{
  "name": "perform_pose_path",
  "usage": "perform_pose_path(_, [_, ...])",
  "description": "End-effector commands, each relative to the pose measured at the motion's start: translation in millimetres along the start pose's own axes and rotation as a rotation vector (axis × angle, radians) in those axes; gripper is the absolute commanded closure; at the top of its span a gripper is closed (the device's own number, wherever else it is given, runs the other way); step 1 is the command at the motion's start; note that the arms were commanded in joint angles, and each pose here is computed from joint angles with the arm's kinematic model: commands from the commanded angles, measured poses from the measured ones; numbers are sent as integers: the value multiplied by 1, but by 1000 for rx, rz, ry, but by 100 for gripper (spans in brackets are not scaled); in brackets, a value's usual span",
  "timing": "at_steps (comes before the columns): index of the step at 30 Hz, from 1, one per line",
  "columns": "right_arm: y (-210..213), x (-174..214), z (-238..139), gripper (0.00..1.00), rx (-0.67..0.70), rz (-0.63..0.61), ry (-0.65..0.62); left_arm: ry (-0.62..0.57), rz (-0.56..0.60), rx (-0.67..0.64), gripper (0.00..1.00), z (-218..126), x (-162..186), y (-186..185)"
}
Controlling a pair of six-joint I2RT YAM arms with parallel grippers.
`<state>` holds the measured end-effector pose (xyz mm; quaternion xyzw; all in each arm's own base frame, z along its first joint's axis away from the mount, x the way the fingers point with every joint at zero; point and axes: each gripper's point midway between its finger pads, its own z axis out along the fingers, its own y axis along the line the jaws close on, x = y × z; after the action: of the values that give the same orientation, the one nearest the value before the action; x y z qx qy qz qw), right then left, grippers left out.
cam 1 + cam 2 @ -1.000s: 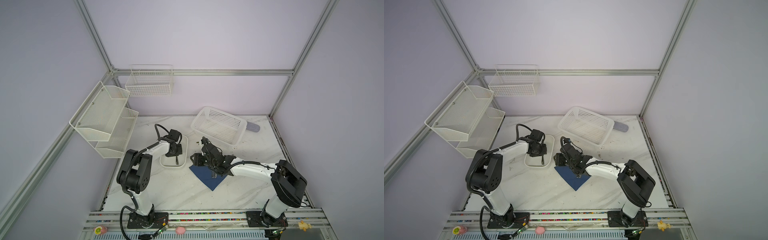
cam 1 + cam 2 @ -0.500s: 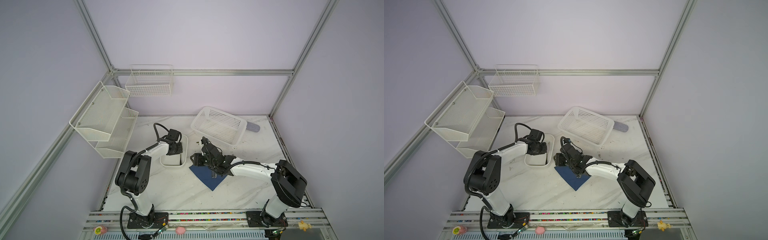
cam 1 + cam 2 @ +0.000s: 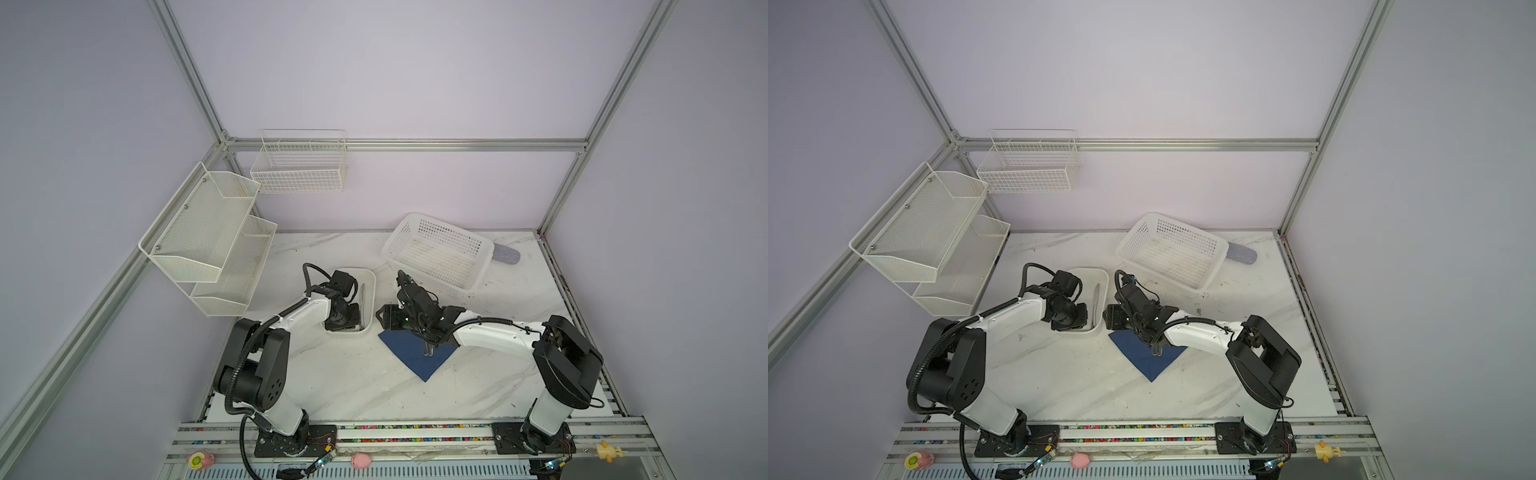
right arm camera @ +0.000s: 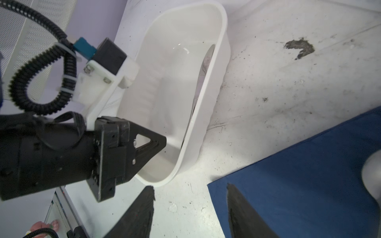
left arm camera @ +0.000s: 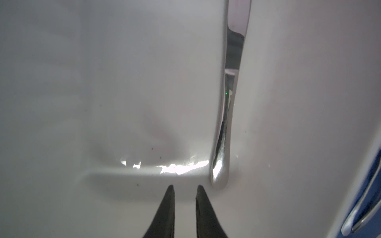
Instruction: Place the utensils on the paper napkin and roll it up
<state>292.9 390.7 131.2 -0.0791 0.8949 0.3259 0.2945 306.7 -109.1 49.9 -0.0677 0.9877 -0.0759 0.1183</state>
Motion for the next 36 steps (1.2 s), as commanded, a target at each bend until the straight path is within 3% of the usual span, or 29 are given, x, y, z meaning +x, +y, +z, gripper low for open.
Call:
perform_pose_path(1, [-1,-3,-2,42,24,-12,-7,143,-24,4,81,-1,50,8])
perform_pose_path(7, [-4,-5,-7,41,37,-11,-18,232,-47,-86,84,-9,104,24])
perform_pose_path(11, [-4,-4,-7,41,36,-10,-15,197,-77,-61,83,-20,107,15])
perform_pose_path(18, [-5,-3,-6,41,34,-13,-9,52,-157,-66,72,-33,58,-1])
perform_pose_path(19, [-4,-3,-6,41,34,-14,-10,61,-174,-76,66,-26,52,-4])
perform_pose_path(24, [-5,-2,-6,41,30,-10,-11,21,-241,-101,60,-21,21,-13])
perform_pose_path(36, [-9,1,-3,41,41,-10,-3,46,-402,-123,59,-1,7,-6])
